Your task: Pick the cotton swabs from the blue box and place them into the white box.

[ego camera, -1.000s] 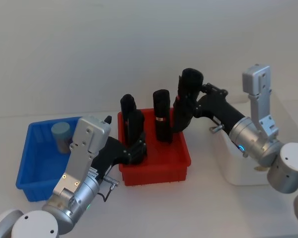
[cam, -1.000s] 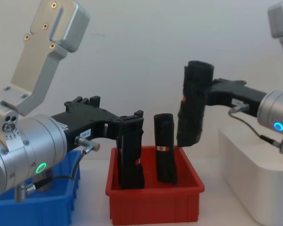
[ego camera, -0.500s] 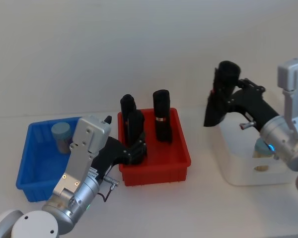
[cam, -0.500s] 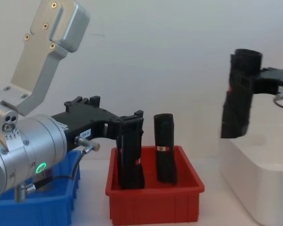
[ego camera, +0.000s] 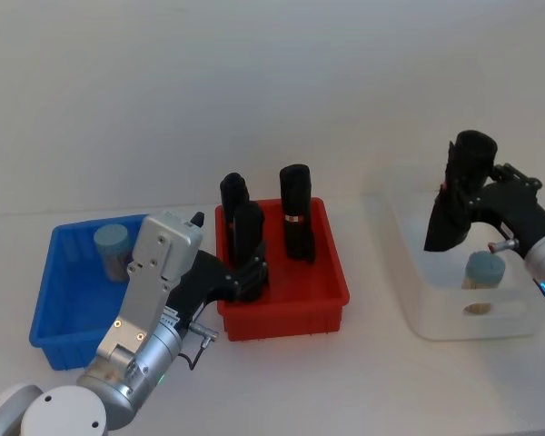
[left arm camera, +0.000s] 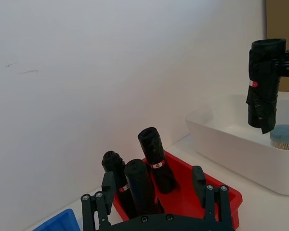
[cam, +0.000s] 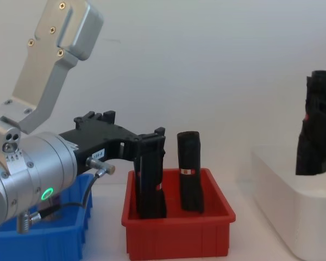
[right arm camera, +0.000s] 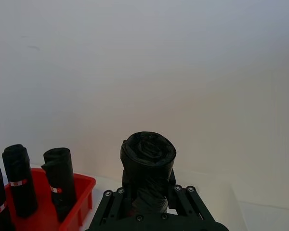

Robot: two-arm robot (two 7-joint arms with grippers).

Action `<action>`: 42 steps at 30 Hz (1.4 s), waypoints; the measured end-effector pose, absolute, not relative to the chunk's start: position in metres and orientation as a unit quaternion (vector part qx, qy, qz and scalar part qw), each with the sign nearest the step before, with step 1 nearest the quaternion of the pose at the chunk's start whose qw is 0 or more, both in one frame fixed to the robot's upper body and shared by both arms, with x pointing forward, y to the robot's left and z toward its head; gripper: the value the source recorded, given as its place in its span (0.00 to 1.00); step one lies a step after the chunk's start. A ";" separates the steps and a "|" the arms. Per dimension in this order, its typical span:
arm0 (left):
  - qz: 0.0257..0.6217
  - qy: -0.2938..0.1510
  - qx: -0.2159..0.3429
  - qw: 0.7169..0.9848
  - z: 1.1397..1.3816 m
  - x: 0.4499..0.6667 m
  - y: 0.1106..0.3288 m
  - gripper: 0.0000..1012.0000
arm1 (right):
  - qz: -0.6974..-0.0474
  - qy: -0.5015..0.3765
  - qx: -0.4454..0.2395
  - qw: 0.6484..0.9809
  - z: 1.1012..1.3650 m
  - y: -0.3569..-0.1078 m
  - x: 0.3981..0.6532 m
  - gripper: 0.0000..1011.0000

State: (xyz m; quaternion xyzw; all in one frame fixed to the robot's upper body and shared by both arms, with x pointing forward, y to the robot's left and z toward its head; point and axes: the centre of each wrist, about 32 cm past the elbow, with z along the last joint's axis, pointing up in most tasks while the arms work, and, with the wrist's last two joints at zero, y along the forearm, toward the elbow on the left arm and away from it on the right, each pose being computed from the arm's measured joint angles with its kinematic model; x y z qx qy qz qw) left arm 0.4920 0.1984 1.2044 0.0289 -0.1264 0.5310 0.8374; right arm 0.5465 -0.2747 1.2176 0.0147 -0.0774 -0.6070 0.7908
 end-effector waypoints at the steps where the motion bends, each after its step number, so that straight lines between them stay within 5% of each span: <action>1: 0.531 -0.126 0.029 0.837 1.204 0.492 0.198 0.99 | -0.609 -0.074 0.012 0.790 1.216 -0.277 0.545 0.37; 9: 0.531 -0.126 0.029 0.837 1.204 0.492 0.198 0.99 | -0.608 -0.058 0.001 0.792 1.210 -0.281 0.538 0.45; 27: 0.531 -0.126 0.029 0.837 1.204 0.492 0.198 0.99 | -0.598 -0.045 -0.004 0.800 1.201 -0.283 0.534 0.98; 42: 0.531 -0.126 0.029 0.837 1.204 0.492 0.198 0.99 | -0.598 -0.048 -0.001 0.800 1.200 -0.284 0.533 0.99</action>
